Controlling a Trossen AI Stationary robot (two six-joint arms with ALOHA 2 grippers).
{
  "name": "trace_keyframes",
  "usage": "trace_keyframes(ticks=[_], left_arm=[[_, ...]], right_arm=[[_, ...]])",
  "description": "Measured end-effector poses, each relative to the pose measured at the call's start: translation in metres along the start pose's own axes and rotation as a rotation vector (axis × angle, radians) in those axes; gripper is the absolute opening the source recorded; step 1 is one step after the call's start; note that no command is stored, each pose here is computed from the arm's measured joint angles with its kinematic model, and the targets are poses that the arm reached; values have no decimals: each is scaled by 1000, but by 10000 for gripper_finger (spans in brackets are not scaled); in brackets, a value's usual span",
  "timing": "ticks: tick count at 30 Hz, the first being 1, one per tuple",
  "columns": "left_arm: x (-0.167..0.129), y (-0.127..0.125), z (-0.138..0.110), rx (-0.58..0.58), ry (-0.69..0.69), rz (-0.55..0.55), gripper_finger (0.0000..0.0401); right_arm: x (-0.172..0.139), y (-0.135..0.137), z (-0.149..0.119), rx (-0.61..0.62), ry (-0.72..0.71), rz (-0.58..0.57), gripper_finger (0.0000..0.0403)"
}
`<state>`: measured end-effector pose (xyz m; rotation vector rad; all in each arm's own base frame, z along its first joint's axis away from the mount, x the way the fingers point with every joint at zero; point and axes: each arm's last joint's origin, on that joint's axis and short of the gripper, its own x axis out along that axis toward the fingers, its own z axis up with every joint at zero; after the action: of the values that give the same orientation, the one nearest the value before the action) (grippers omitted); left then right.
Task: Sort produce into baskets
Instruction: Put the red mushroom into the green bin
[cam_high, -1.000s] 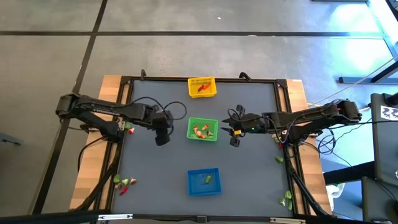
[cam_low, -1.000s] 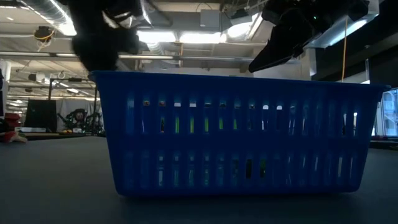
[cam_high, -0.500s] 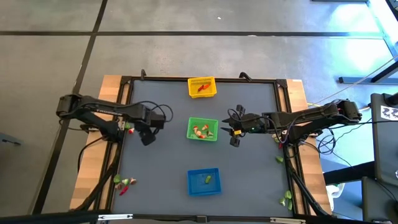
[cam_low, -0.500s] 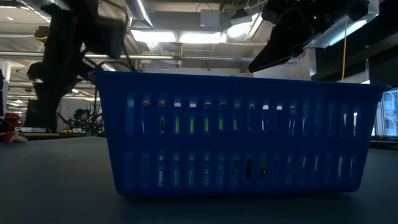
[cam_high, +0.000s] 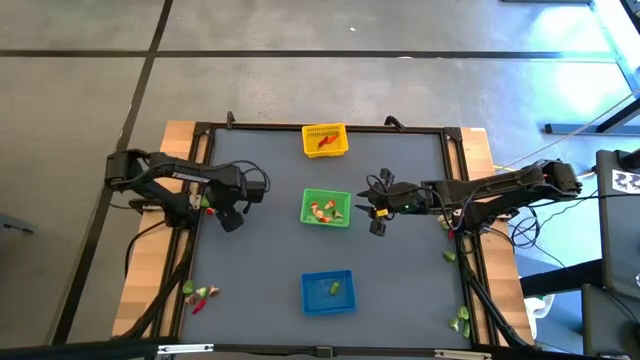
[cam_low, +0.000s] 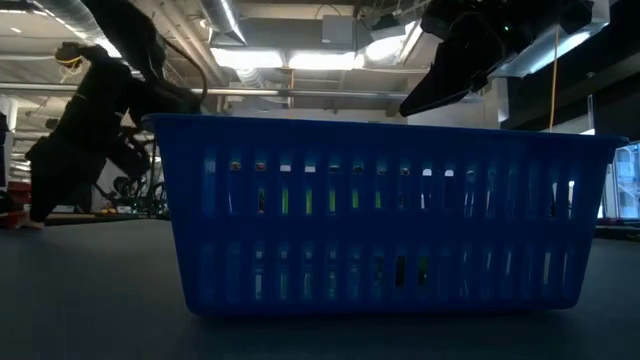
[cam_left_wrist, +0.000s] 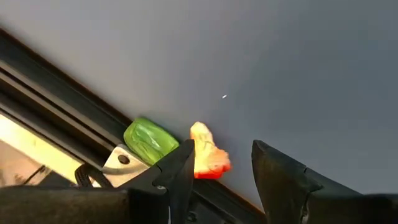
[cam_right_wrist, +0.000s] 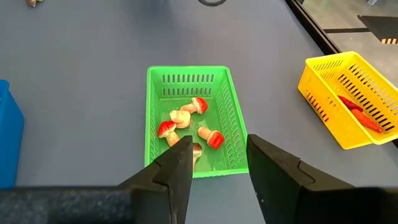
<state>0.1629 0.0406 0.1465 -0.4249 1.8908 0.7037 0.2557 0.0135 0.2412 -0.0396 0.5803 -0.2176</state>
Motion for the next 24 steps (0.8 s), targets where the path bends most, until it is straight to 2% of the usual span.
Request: trace_keyframes(ticks=[11,17,24], left_arm=[[26,-6,9,59,165,69,149],[32,-8,11,83,215,78,99],[25,-8,11,83,182,63,54]], right_arm=[[0,0,0,0,0,0,152],[0,0,0,0,1,0,152],[0,0,0,0,0,0,152]])
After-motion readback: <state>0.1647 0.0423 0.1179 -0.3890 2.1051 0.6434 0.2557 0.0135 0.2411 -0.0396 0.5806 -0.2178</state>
